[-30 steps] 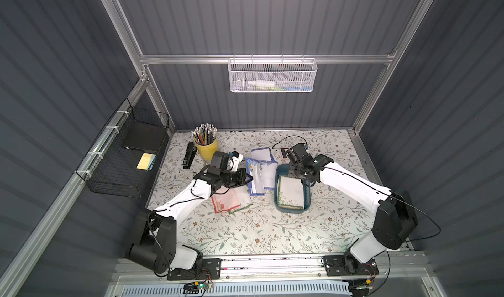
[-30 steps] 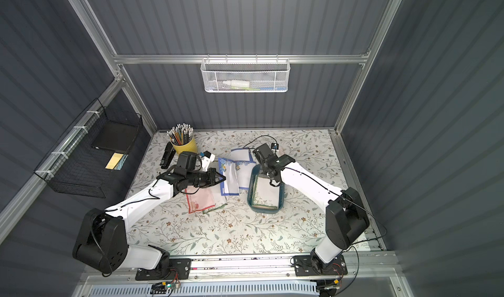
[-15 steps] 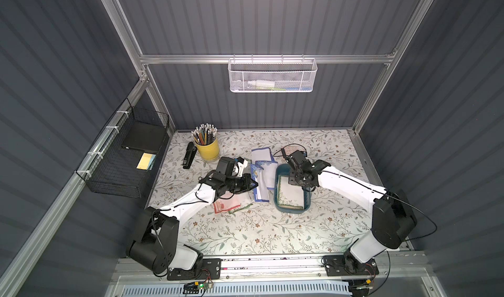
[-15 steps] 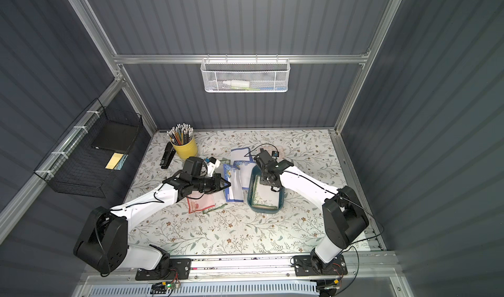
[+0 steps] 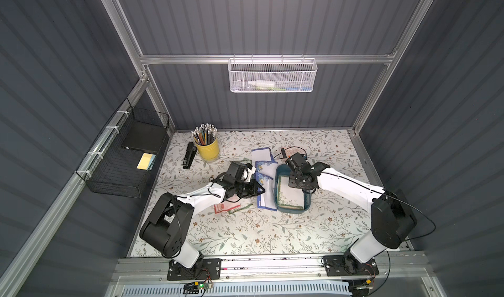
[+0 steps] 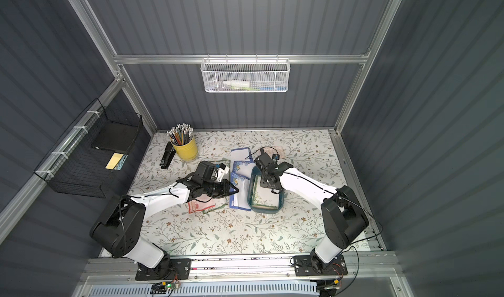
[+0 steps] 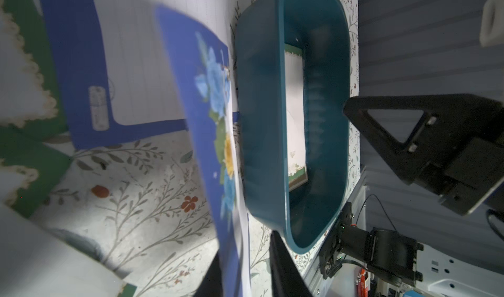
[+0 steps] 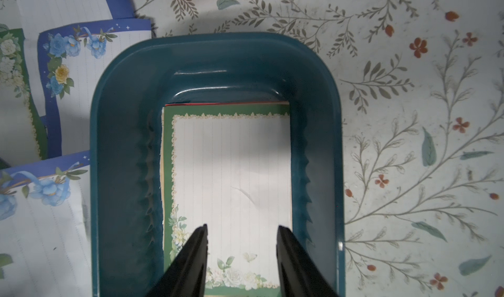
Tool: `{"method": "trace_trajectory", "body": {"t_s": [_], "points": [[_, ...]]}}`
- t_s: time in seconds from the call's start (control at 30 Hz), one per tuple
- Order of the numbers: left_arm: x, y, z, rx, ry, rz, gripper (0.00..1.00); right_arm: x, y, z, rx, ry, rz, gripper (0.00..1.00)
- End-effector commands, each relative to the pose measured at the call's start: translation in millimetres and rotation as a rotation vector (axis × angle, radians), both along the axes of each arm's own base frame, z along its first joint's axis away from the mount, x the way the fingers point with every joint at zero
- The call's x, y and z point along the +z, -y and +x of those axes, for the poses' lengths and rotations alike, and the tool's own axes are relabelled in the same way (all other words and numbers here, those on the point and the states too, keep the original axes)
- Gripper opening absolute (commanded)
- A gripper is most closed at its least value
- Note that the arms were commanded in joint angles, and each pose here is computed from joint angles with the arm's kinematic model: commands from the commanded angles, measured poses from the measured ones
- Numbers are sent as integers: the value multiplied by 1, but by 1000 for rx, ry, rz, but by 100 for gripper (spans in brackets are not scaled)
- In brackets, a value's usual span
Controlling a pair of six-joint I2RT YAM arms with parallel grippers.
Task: Take out the stationery paper from the storage box
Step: Place the stationery paper at the center of the board.
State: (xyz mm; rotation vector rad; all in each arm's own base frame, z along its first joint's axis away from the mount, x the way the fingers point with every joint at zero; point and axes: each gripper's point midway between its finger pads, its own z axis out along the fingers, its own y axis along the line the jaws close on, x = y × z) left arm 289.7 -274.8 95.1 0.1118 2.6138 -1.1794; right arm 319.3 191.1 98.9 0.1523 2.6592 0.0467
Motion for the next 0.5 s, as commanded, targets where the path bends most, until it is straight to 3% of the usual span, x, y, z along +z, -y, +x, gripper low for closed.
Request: {"method": "trace_trajectory", "body": {"t_s": [0.0, 0.27, 0.37, 0.47], "points": [[-13, -10, 0, 21, -15, 89, 44, -5, 1, -1, -10, -26, -17, 46], [-21, -51, 19, 167, 26, 343, 78, -10, 1, 0, -10, -42, -36, 47], [-19, -69, 31, 230, 48, 454, 85, -14, 1, -1, -11, -52, -37, 52], [-5, -82, 45, 291, 100, 529, 85, -20, 2, -2, -14, -68, -48, 53]]}}
